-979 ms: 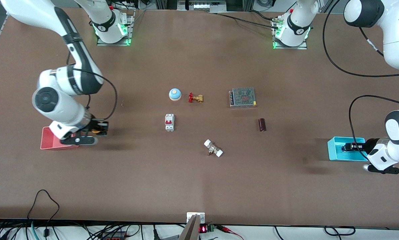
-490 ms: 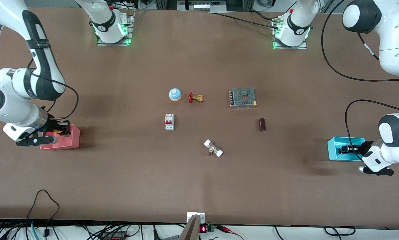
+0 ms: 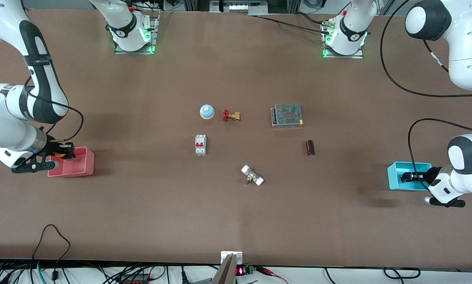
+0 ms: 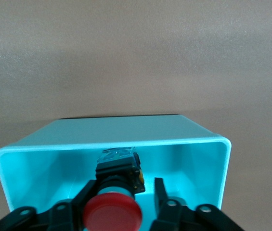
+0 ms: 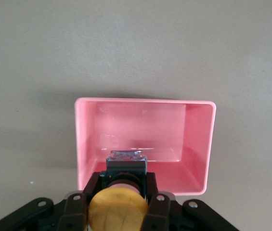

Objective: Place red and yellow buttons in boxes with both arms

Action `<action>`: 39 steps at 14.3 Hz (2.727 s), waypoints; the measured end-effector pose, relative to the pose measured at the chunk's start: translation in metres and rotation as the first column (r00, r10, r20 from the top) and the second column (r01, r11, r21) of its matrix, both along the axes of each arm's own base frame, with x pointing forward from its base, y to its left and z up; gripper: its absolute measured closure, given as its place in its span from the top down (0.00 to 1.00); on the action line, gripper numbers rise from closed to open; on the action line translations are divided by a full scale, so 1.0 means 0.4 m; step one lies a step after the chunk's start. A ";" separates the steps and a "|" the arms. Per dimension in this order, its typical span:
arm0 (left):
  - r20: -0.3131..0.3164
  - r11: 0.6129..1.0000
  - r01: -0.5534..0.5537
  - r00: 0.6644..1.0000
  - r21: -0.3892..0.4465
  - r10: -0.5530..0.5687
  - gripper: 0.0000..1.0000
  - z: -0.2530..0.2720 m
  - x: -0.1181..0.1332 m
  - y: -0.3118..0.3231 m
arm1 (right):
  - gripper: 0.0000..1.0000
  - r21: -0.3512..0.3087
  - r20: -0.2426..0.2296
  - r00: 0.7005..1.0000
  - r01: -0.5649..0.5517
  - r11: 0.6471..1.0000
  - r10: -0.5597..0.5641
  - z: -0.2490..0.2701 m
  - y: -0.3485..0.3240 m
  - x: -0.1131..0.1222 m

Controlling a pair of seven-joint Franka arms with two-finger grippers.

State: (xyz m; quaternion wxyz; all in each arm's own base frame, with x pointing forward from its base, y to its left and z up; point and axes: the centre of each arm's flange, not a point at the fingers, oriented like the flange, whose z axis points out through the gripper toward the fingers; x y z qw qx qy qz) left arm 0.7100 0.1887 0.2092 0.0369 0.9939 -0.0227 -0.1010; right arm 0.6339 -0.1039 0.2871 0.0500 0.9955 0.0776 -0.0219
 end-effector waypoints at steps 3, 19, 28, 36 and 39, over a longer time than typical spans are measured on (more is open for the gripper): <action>0.011 1.000 -0.001 1.000 0.002 0.001 0.88 0.001 0.003 0.003 | 0.41 0.002 0.002 1.000 0.004 1.000 -0.004 -0.047 -0.025 0.000; 0.165 0.997 -0.012 0.986 0.075 0.000 1.00 0.773 -0.086 -0.427 | 0.74 0.031 -0.016 1.000 0.026 0.999 -0.026 -0.150 -0.045 -0.007; 0.203 0.994 -0.099 0.975 0.036 0.089 1.00 0.956 -0.276 -0.438 | 1.00 0.036 0.001 0.999 0.033 0.999 -0.033 -0.063 -0.036 0.006; 0.191 0.994 -0.099 0.977 0.036 0.091 1.00 0.944 -0.294 -0.437 | 1.00 0.037 0.097 0.991 0.088 0.995 -0.091 0.603 0.239 -0.061; 0.188 0.994 -0.101 0.978 0.037 0.093 1.00 0.940 -0.295 -0.434 | 1.00 0.044 0.097 0.991 0.087 0.995 -0.091 0.738 0.276 -0.087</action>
